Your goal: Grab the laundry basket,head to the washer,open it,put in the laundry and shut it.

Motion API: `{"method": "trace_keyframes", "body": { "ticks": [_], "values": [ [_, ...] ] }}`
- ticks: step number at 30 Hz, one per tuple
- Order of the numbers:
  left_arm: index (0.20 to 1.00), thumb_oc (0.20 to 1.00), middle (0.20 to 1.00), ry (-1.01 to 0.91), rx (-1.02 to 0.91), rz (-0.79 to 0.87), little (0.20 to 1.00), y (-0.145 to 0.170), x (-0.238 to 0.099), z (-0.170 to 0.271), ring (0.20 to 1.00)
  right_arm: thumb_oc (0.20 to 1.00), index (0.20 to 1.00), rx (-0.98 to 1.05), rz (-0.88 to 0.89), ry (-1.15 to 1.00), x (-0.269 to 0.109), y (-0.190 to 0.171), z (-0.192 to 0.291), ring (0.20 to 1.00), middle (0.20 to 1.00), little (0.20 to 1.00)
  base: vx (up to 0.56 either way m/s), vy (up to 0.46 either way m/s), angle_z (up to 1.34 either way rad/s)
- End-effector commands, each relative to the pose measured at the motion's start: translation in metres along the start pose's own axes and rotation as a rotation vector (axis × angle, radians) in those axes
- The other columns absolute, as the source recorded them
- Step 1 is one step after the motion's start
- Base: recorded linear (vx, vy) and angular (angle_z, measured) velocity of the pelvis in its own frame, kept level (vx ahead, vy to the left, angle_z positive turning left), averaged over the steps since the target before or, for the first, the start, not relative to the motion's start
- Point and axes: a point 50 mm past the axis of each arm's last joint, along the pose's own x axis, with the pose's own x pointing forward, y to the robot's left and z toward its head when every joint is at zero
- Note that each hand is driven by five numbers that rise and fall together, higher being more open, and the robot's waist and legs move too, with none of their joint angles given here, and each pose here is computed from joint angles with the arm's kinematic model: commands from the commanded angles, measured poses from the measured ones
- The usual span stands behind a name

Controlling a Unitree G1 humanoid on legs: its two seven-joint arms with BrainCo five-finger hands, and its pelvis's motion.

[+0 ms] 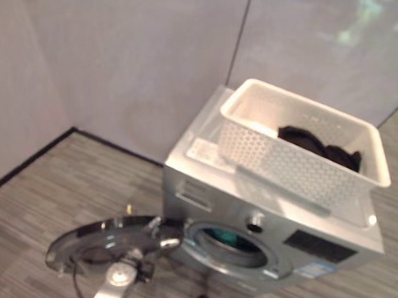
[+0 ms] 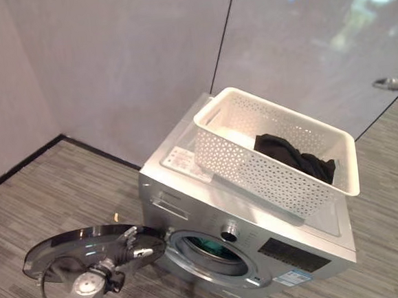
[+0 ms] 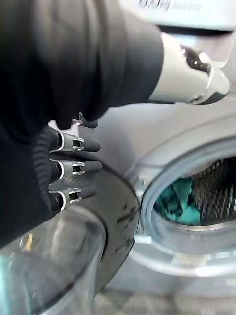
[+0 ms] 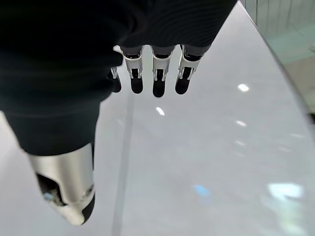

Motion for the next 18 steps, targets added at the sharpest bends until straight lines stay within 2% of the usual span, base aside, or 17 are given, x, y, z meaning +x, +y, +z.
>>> {"method": "trace_keyframes", "body": {
  "ticks": [1,6,11,18],
  "values": [
    [1.000,1.000,1.000,-0.074,-0.002,-0.049,1.000,-0.004,0.013,0.019,1.000,1.000,1.000,-0.050,-0.025,0.074,0.013,-0.032,-0.011,1.000,1.000,1.000,-0.03,0.042,-0.02],
    [1.000,1.000,1.000,-0.066,-0.019,-0.078,1.000,-0.011,0.015,0.018,1.000,1.000,1.000,-0.027,0.104,0.144,0.021,-0.017,-0.024,1.000,1.000,1.000,-0.02,0.033,-0.10],
    [1.000,1.000,1.000,-0.072,-0.017,-0.109,1.000,-0.019,0.019,0.021,1.000,1.000,1.000,0.030,0.270,0.146,0.045,0.027,-0.017,1.000,1.000,1.000,-0.01,0.026,-0.13],
    [1.000,1.000,1.000,-0.053,-0.017,-0.125,1.000,-0.026,0.021,0.017,1.000,1.000,1.000,0.067,0.402,0.144,0.049,0.069,-0.011,1.000,1.000,1.000,0.00,-0.002,0.04]
  ]
}}
